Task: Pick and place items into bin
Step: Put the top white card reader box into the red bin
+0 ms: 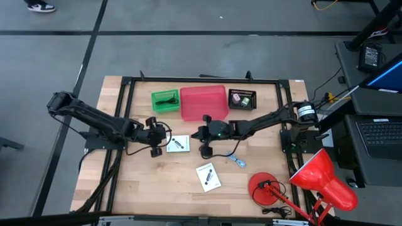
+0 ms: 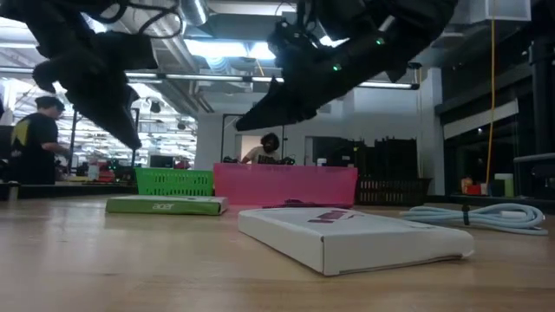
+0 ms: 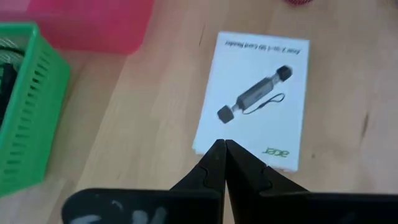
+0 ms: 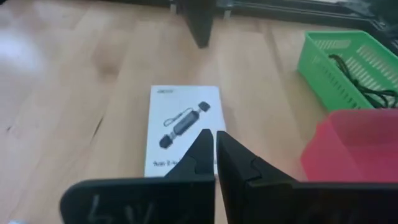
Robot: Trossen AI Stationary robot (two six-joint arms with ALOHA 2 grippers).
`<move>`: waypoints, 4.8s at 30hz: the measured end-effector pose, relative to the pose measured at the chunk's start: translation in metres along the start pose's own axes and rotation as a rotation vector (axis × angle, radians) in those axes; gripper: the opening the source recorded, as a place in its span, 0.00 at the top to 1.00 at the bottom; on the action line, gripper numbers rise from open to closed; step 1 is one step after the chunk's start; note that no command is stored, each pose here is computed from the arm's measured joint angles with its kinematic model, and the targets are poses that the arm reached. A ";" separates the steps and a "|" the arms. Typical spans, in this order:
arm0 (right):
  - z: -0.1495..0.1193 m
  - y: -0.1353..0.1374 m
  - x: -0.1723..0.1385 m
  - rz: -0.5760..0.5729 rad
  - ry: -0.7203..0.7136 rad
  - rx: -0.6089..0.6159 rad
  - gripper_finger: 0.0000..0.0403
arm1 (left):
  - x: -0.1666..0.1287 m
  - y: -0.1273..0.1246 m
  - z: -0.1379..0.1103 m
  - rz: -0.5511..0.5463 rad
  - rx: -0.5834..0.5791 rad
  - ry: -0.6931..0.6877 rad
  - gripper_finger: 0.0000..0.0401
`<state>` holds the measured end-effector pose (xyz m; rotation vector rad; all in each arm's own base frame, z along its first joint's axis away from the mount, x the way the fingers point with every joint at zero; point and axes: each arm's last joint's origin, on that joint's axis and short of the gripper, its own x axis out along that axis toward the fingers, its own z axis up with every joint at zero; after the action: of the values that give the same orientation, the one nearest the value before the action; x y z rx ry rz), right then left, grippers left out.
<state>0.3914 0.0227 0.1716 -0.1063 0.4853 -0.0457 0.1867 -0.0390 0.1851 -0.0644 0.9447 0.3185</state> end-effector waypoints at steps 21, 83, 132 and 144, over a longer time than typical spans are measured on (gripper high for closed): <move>-0.002 0.013 -0.001 0.031 0.099 -0.001 0.99 | 0.043 0.007 0.005 0.028 0.059 0.115 0.99; -0.026 0.071 0.055 -0.121 0.348 -0.462 0.50 | 0.063 0.003 -0.002 0.023 0.075 0.202 0.99; -0.014 0.073 0.062 -0.187 0.307 -0.570 0.98 | 0.063 0.003 0.002 0.039 0.171 0.143 0.99; -0.020 0.067 0.054 -0.303 0.435 -0.633 0.98 | 0.023 0.005 0.008 0.074 0.181 0.001 0.99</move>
<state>0.4314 0.0832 0.1215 -0.8030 0.9037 -0.2150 0.2040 -0.0276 0.1717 0.1369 0.9746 0.3001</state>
